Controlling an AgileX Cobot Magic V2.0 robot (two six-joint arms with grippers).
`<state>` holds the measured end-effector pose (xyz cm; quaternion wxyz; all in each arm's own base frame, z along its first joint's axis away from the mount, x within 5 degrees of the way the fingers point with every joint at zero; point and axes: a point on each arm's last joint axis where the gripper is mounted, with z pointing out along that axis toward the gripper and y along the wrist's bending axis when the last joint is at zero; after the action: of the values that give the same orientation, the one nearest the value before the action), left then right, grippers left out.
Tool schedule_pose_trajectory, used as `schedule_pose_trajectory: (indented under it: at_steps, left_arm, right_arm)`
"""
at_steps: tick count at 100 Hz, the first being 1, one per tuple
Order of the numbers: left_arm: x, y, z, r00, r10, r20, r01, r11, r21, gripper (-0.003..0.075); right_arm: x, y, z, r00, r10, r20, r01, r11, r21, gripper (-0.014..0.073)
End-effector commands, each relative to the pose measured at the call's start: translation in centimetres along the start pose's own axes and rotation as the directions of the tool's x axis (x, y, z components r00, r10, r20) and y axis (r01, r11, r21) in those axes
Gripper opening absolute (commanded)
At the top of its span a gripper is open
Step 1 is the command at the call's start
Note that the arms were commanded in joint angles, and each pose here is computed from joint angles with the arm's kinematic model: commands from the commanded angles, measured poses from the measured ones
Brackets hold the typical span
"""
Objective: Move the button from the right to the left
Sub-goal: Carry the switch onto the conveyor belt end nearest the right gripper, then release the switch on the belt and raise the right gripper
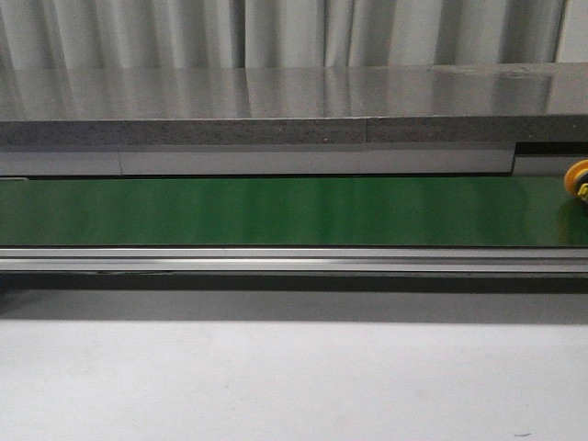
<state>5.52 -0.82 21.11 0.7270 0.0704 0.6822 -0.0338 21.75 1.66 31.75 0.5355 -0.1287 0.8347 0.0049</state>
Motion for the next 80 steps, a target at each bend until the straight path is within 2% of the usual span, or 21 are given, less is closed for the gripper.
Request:
schedule_pose_trajectory:
  at_steps: [1, 25, 42, 64, 80]
  left_arm:
    - [0.5, -0.1, -0.2, 0.997, -0.013, 0.075, 0.013, 1.0, 0.011, 0.0005]
    - [0.5, -0.1, -0.2, 0.997, -0.013, 0.075, 0.013, 1.0, 0.011, 0.0005]
    - [0.5, -0.1, -0.2, 0.997, -0.013, 0.075, 0.013, 1.0, 0.011, 0.0005]
    - [0.5, -0.1, -0.2, 0.997, -0.013, 0.075, 0.013, 1.0, 0.011, 0.0005]
    - [0.5, -0.1, -0.2, 0.997, -0.013, 0.075, 0.013, 1.0, 0.011, 0.0005]
  right_arm:
    - [-0.4, 0.3, -2.7, 0.981, -0.021, 0.193, 0.006, 0.997, 0.079, 0.0549]
    - [3.6, 1.7, -7.0, 0.951, -0.011, 0.308, -0.017, 0.996, 0.086, 0.0545]
    - [5.4, 2.3, -10.1, 0.918, -0.021, 0.397, -0.016, 0.996, 0.089, 0.0485]
    - [7.8, 2.9, -11.6, 0.895, -0.028, 0.446, -0.014, 0.996, 0.091, 0.0486]
    - [8.2, 2.9, -11.8, 0.885, -0.031, 0.464, -0.018, 0.995, 0.1, 0.046]
